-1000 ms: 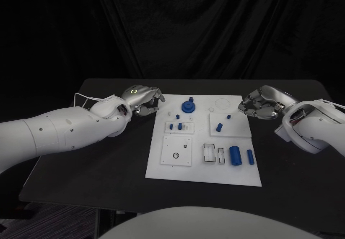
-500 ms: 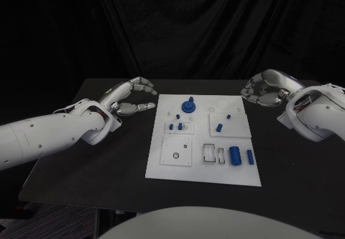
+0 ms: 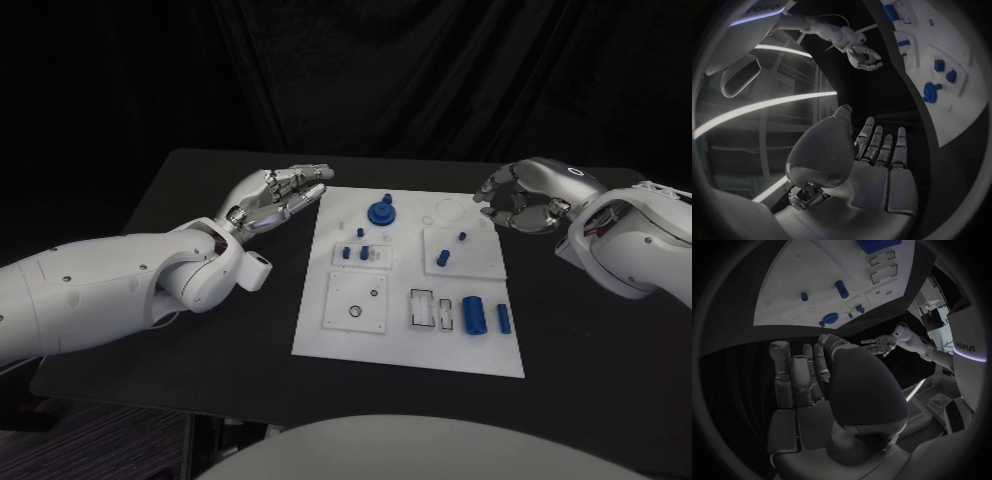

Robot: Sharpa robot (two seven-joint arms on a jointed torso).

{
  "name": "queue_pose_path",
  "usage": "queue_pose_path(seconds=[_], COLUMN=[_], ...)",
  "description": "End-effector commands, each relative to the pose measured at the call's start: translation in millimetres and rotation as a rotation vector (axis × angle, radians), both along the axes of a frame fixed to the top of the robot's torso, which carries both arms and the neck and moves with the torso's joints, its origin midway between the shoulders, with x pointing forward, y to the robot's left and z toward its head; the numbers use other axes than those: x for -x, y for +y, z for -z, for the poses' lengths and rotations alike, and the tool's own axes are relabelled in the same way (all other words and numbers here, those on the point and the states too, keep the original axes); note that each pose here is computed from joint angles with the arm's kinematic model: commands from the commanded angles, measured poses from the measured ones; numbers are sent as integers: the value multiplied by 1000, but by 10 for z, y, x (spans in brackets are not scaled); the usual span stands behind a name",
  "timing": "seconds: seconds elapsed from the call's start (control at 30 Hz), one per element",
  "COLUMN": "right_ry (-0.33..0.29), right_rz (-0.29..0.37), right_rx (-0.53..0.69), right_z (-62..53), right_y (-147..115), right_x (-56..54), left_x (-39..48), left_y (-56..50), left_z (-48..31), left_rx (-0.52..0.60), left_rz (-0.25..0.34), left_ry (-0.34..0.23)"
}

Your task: Assemble the parts on the task board

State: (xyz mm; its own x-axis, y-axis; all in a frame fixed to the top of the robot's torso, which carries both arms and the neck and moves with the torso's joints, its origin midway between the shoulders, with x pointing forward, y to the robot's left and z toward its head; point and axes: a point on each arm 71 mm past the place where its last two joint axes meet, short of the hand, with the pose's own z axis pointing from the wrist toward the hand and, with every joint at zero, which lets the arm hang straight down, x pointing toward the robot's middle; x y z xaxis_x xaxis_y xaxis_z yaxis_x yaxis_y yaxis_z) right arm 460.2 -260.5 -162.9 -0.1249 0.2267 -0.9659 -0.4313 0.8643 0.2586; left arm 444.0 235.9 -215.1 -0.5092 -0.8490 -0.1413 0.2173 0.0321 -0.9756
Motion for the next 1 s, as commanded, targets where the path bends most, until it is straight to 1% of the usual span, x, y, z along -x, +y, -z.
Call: queue_pose_path(seconds=[0.03,0.13,0.27,0.53,0.77,1.0], right_ry=[-22,-11,-13,6,16,11], right_rz=[-22,-23,-23,9,18,18], right_rx=[106,135,190,294,328,330], right_z=[35,72,126,271,345,375], right_y=[-11,-28,-39,-69,-77,-74], right_x=[30,37,40,-4,-46,-74], left_x=[72,100,121,168,175,181], left_y=[-33,-46,-50,-60,-79,-97], left_z=[-130,-136,-138,-146,-136,-134], left_rx=[287,309,322,338,342,344], left_rz=[82,92,101,123,134,136], left_ry=[-45,-38,-28,-9,2,2])
